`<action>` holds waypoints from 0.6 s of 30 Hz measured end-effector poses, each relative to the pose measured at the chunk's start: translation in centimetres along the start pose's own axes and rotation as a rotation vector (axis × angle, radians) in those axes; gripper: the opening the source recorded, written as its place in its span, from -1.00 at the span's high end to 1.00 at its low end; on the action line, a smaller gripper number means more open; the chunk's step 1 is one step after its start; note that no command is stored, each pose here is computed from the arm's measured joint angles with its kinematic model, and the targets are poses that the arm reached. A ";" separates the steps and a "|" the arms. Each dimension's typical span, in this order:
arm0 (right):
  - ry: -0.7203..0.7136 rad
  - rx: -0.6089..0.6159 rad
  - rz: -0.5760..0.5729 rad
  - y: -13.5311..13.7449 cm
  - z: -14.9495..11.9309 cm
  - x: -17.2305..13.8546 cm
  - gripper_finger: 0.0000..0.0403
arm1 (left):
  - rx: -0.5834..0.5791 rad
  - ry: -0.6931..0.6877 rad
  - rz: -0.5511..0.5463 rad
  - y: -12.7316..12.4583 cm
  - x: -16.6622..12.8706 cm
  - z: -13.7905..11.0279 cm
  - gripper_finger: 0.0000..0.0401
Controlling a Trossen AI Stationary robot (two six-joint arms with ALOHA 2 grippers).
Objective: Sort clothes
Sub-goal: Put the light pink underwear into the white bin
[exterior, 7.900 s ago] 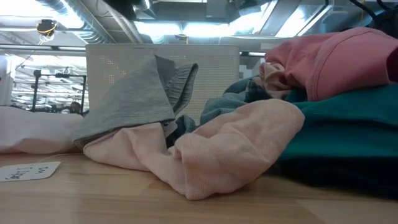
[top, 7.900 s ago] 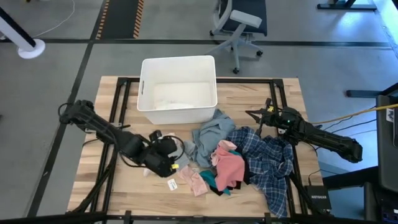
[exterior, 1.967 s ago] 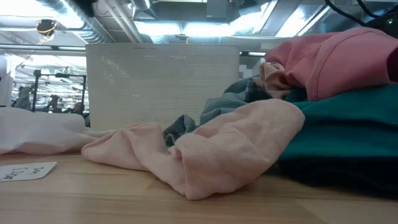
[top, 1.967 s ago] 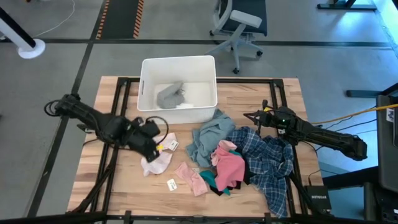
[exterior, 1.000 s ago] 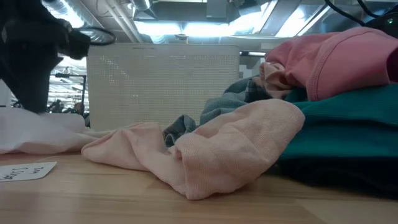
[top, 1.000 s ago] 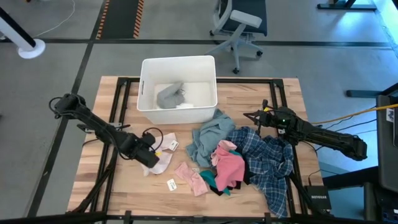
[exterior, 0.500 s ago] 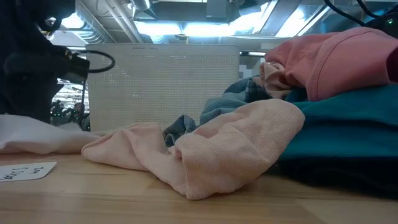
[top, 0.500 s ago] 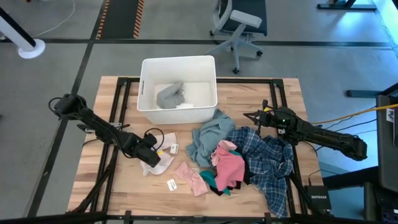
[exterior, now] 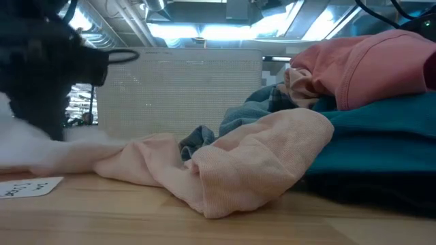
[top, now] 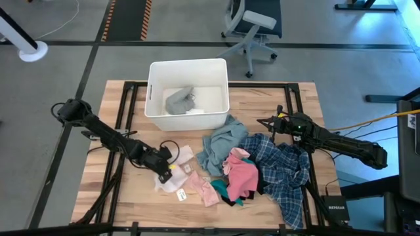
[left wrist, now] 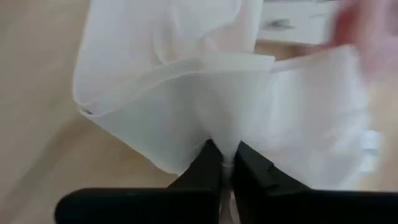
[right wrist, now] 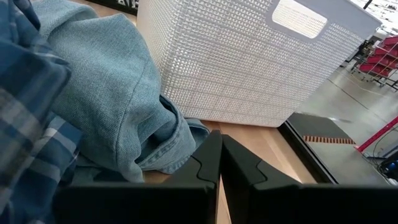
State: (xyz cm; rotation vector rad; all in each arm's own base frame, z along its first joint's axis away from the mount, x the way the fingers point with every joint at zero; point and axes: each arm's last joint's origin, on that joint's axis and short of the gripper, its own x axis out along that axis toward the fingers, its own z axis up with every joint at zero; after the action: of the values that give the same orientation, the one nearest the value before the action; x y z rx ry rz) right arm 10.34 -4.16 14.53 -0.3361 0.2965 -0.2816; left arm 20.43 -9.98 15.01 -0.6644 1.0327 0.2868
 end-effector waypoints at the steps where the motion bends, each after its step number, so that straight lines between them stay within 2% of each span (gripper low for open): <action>1: 0.000 0.000 0.000 0.0 0.0 0.0 0.91 | 0.018 -0.016 -0.033 -0.3 0.0 0.2 0.94; 5: 0.000 0.000 0.000 0.0 0.0 0.0 0.91 | 0.082 -0.083 -0.141 -1.4 -0.1 0.8 0.88; 9: 0.000 0.000 0.000 0.0 0.0 0.0 0.91 | 0.148 -0.169 -0.216 -2.0 -0.3 1.9 0.91; 18: 0.000 0.000 0.000 0.0 0.0 0.0 0.91 | 0.294 -0.437 -0.374 -3.1 -1.5 5.2 0.90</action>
State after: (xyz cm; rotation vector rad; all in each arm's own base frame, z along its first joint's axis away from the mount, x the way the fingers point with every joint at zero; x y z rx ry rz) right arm 10.34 -4.16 14.53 -0.3362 0.2961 -0.2817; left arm 24.90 -8.97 19.28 -0.4855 0.5040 -0.0496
